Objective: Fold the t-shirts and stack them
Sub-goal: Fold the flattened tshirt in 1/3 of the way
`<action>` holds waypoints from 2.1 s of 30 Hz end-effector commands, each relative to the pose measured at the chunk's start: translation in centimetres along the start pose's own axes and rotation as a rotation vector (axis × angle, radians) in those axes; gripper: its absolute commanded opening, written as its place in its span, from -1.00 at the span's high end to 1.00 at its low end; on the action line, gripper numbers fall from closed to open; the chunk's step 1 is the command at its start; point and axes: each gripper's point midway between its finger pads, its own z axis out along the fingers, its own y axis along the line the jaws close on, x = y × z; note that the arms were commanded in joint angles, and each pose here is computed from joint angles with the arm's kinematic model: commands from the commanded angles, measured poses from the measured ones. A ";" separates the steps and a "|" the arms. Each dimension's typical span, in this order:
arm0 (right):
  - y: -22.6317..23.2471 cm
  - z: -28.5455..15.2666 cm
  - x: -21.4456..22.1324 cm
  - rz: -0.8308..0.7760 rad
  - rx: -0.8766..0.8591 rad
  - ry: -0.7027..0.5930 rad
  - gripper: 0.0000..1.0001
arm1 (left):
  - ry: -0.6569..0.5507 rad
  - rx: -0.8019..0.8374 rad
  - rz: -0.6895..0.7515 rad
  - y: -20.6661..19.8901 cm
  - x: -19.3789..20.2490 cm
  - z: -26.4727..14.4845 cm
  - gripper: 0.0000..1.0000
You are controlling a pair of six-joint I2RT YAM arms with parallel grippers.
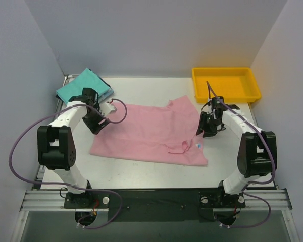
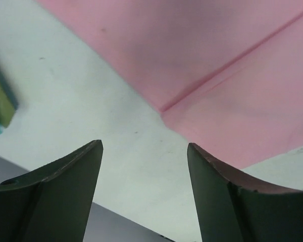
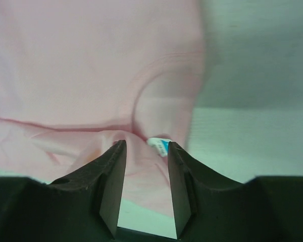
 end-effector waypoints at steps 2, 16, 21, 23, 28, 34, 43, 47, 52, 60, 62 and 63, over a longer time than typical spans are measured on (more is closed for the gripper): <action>-3.0 -4.8 -1.2 -0.014 0.194 -0.125 0.37 | -0.074 -0.213 -0.172 5.5 -2.4 -3.7 -0.50; 8.4 1.2 1.7 -0.256 -0.106 -0.026 1.00 | -0.030 0.073 -0.110 -3.3 -1.5 2.0 0.67; 3.9 1.6 4.1 -0.191 0.046 0.003 1.00 | 0.027 0.085 -0.147 -3.4 -0.5 4.2 0.69; 2.3 1.1 4.7 -0.154 0.086 -0.016 1.00 | 0.050 0.084 -0.158 -3.2 0.2 4.6 0.70; -0.1 0.8 5.9 -0.074 0.120 -0.025 1.00 | 0.071 0.085 -0.144 -3.3 0.9 4.8 0.70; -2.3 -1.0 4.6 -0.034 0.158 -0.043 1.00 | 0.034 0.098 -0.128 -3.3 0.0 3.4 0.65; 4.3 -4.9 2.3 -0.156 0.014 -0.237 1.00 | -0.095 0.136 -0.100 -4.1 -2.3 -0.7 0.46; 6.3 -2.8 2.2 -0.145 -0.084 -0.237 1.00 | -0.085 0.117 -0.091 -3.8 -1.9 -0.9 0.40; 5.3 0.9 3.9 -0.149 -0.059 -0.123 1.00 | -0.043 0.110 -0.100 -3.6 -0.9 0.0 0.38; 0.9 3.3 7.8 -0.054 0.052 -0.016 1.00 | -0.035 0.160 -0.019 -4.7 1.0 0.2 0.10; 1.0 3.5 7.4 -0.062 0.052 -0.013 1.00 | -0.075 0.182 0.045 -5.6 0.9 -0.2 -0.05; 1.3 3.5 7.0 -0.067 0.051 -0.015 1.00 | -0.089 0.182 0.091 -5.9 1.1 -0.3 -0.11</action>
